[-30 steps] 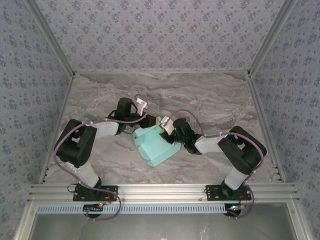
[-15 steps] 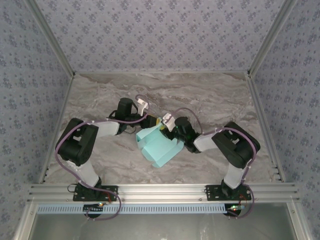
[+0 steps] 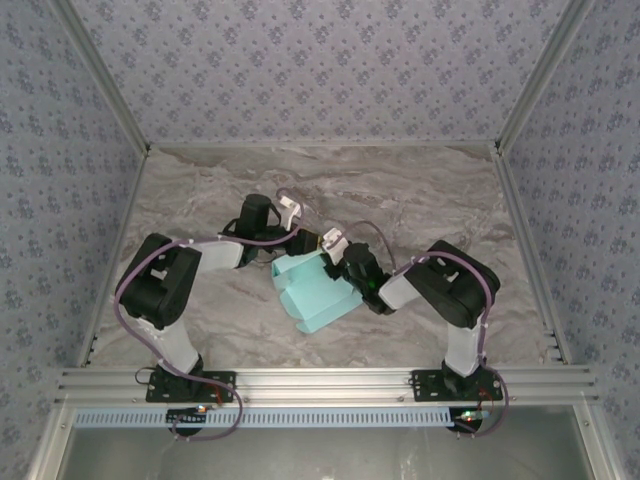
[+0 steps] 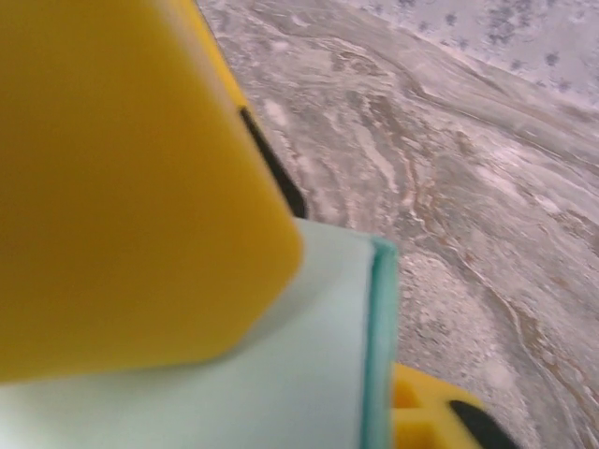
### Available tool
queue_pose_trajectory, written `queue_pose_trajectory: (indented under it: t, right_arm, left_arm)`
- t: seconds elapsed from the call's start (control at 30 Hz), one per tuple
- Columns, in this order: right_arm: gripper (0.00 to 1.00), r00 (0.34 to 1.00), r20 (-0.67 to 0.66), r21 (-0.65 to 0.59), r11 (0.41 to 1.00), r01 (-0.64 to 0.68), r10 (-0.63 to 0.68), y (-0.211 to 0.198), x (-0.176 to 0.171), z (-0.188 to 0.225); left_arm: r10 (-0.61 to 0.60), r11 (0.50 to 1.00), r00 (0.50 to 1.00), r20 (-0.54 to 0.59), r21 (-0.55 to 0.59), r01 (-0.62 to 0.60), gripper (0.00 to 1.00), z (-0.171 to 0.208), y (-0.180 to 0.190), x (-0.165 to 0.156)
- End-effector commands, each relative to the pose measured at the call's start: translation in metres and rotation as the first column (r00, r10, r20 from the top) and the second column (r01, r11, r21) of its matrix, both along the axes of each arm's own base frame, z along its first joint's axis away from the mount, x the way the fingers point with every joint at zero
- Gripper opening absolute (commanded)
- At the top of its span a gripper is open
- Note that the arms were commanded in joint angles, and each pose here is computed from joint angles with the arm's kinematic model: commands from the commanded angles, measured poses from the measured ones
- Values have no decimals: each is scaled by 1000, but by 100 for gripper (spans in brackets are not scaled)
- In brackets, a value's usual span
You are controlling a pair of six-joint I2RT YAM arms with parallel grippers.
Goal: Fold the paper box
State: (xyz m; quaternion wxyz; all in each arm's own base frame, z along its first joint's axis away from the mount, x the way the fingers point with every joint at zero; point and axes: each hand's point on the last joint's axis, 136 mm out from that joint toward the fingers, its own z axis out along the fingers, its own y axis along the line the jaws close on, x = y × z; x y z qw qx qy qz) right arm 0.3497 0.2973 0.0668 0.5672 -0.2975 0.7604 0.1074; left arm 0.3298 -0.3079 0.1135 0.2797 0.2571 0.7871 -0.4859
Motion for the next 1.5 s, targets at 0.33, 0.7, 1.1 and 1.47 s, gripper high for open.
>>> queue_pose_trajectory:
  t: [0.33, 0.7, 1.1, 1.47]
  right_arm:
    - [28, 953, 30, -105, 947, 304, -302, -50, 12, -16]
    - [45, 996, 47, -21, 996, 83, -82, -30, -14, 7]
    - [46, 991, 108, 88, 994, 64, -73, -24, 6, 37]
    - [30, 990, 41, 85, 988, 128, -132, -30, 14, 20]
  left_arm:
    - [10, 998, 990, -140, 65, -1, 32, -34, 1, -14]
    - [30, 996, 992, -125, 90, -19, 33, -28, 0, -3]
    - [29, 996, 991, -132, 84, -18, 33, -29, -1, -2]
    - [55, 996, 993, -105, 76, -47, 40, -14, 12, 8]
